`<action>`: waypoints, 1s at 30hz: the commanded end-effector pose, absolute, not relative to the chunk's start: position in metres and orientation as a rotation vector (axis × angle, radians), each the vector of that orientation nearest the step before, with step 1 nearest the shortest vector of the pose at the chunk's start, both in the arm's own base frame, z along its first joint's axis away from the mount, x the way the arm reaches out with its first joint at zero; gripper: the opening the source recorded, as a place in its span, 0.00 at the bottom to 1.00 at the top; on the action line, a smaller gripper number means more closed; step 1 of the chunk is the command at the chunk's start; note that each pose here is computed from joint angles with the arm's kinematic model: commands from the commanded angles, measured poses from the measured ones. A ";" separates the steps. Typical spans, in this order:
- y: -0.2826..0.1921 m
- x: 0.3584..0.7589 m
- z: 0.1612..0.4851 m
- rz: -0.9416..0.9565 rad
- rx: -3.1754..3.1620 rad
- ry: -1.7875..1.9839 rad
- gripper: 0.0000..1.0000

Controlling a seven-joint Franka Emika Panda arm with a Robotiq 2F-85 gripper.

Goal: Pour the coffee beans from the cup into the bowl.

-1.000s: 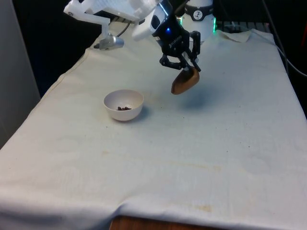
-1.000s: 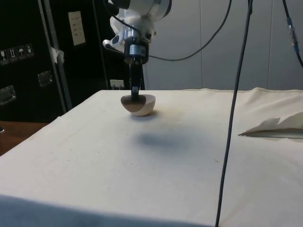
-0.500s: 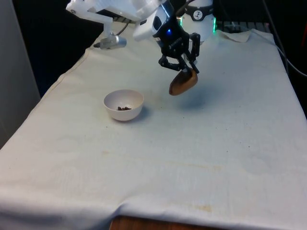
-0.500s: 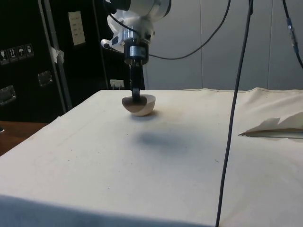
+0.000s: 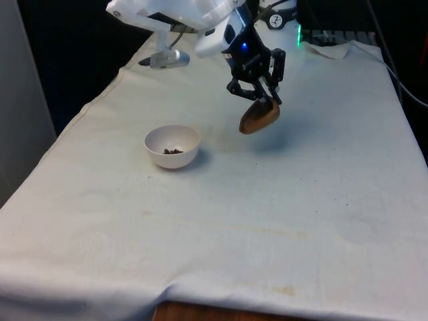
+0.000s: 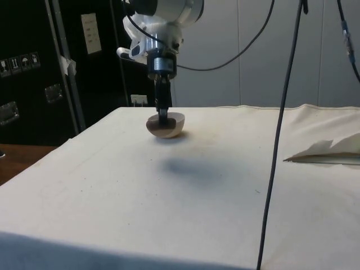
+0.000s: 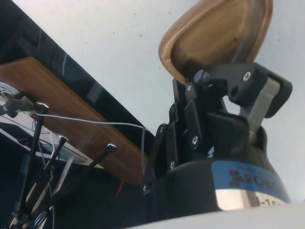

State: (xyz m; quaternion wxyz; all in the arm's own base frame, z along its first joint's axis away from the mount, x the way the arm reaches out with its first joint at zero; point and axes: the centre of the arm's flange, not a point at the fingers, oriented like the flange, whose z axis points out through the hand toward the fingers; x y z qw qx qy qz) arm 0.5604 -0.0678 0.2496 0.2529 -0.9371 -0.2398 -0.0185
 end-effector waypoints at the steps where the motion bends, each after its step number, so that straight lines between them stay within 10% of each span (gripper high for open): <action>1: -0.066 0.558 0.251 -0.052 -2.567 -0.651 0.01; 30: -0.047 0.557 0.241 -0.052 -2.614 -0.581 0.01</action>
